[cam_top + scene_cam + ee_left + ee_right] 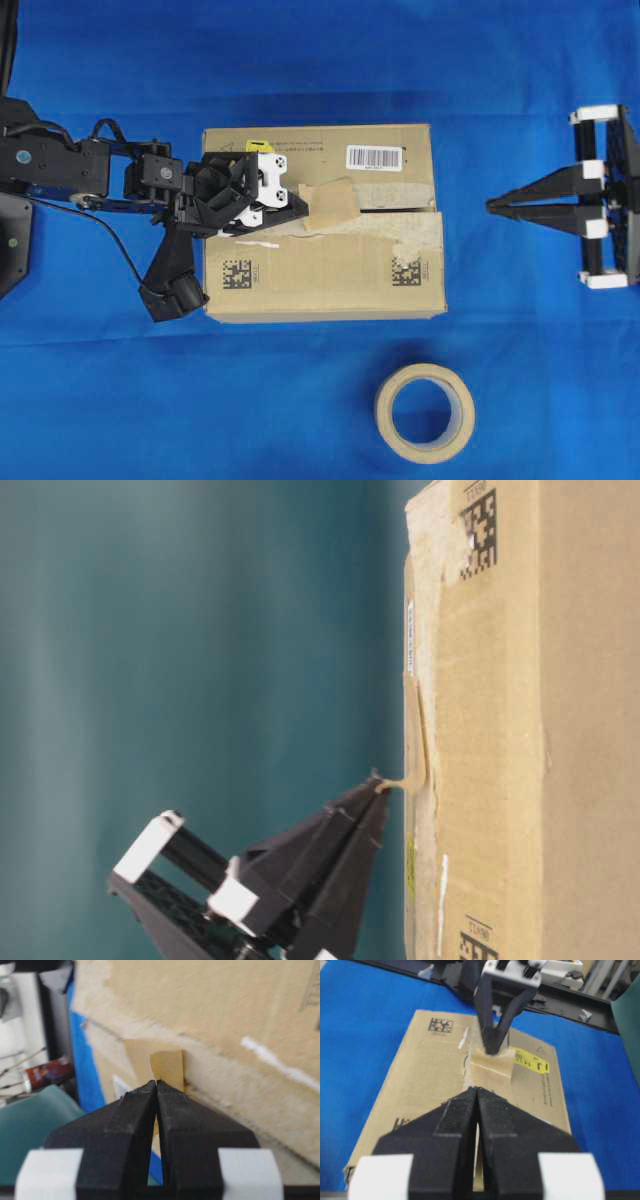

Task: Apply tape along the seams of the closed cardboard box to seal it securely.
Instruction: 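Bring the right gripper in to pinch the strip's free end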

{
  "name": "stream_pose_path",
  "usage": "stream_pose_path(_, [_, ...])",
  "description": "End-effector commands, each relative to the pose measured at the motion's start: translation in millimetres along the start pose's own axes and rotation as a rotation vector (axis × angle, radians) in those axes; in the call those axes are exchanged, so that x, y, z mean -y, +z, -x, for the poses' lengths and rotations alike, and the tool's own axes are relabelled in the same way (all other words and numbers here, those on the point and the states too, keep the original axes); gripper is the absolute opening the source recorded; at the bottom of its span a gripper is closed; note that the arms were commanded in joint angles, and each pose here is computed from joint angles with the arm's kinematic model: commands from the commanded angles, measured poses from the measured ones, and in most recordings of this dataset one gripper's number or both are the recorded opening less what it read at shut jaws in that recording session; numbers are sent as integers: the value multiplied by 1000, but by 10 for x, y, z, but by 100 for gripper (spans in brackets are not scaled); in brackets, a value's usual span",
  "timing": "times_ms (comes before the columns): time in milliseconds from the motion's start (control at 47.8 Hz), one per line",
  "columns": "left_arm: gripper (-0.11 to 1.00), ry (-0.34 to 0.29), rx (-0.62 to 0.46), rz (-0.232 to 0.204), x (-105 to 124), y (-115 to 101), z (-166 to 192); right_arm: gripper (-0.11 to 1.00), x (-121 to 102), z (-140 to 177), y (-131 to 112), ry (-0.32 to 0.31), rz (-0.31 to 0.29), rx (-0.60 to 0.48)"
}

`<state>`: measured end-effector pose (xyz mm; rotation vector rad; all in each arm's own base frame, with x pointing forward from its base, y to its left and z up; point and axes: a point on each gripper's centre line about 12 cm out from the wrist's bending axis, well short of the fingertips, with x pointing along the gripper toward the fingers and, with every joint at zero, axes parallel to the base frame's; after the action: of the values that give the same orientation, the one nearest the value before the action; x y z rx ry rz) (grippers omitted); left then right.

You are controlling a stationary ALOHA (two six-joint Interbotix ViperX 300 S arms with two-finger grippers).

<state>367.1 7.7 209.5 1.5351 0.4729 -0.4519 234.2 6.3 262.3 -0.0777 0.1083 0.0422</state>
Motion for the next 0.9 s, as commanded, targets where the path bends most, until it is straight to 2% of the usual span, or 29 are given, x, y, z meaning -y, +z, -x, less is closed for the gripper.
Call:
stream_pose_path(0, [0, 2, 0, -2, -27, 0, 13, 0, 52, -88, 111, -19, -10, 29])
stream_pose_path(146, [0, -25, 1, -2, 42, 2, 29, 0, 132, -267, 84, -46, -26, 0])
stream_pose_path(418, [0, -34, 3, -2, 103, 9, 72, 2, 267, -723, 29, -83, -66, -54])
stream_pose_path(481, [0, -34, 2, -2, 106, 4, 76, 14, 290, -855, 11, -87, -71, -68])
stream_pose_path(606, [0, -32, 3, -4, 104, 9, 76, 52, 318, -1127, 4, -86, -74, -88])
stream_pose_path(648, [0, -37, 3, -2, 114, 9, 76, 59, 330, -1233, 21, -86, -75, -88])
stream_pose_path(794, [0, -38, 2, -3, 116, 4, 76, 50, 354, -1447, 35, -86, -76, -98])
stream_pose_path(878, [0, -37, 2, 0, 109, 4, 76, 48, 363, -1533, 18, -88, -82, -107])
